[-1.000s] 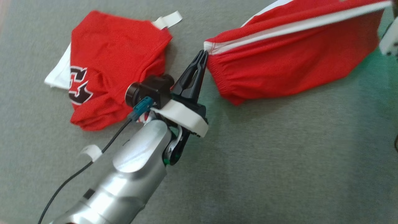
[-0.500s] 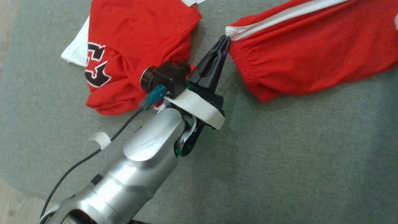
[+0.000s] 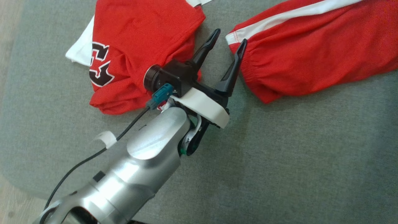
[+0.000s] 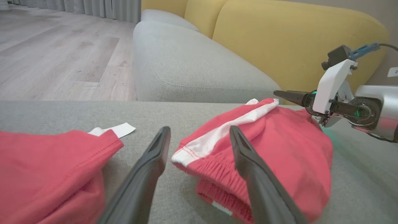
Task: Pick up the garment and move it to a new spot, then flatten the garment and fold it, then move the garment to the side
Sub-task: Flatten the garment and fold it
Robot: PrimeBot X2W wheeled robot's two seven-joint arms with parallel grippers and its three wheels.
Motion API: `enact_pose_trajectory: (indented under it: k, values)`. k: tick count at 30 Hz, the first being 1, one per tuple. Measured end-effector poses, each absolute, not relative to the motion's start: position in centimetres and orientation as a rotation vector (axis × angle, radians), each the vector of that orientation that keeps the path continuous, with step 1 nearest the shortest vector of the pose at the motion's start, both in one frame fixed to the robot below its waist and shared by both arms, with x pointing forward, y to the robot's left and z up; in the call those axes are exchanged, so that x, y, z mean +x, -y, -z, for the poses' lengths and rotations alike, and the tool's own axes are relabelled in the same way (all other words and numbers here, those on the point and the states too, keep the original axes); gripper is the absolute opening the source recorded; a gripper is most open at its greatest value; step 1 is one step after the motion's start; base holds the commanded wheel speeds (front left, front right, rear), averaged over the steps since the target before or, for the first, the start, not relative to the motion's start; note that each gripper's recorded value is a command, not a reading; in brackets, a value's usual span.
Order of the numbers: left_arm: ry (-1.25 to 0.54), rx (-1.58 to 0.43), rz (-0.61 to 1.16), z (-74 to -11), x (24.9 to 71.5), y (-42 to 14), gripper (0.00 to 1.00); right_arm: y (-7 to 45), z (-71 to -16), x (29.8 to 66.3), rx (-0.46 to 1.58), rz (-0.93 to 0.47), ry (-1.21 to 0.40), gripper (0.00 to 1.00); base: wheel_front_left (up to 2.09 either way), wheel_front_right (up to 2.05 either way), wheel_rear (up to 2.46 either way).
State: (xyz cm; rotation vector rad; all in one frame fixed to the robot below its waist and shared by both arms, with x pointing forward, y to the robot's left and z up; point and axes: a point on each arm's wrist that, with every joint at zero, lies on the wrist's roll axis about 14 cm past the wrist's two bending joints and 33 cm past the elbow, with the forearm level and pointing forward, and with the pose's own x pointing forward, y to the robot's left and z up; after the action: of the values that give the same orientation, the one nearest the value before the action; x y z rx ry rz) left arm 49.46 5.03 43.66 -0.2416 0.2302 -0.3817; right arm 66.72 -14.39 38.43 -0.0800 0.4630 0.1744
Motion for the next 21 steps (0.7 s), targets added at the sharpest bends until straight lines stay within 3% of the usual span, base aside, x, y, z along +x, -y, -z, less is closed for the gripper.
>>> enact_pose_trajectory:
  k: [11,16,21]
  values:
    - [-0.085,-0.259,0.243,-49.0,49.6,-8.5,1.0,14.7,-46.4,64.4,0.072,-0.14,-0.217,1.0,0.0,0.0,0.0]
    - [0.031,-0.215,0.191,-52.5,49.1,-10.6,1.0,13.3,-49.6,62.3,0.135,-0.178,-0.099,1.0,0.0,0.0,0.0]
    - [0.091,-0.165,0.101,-54.0,47.1,-13.9,1.0,12.1,-51.1,57.9,0.239,-0.222,-0.028,1.0,0.0,0.0,0.0]
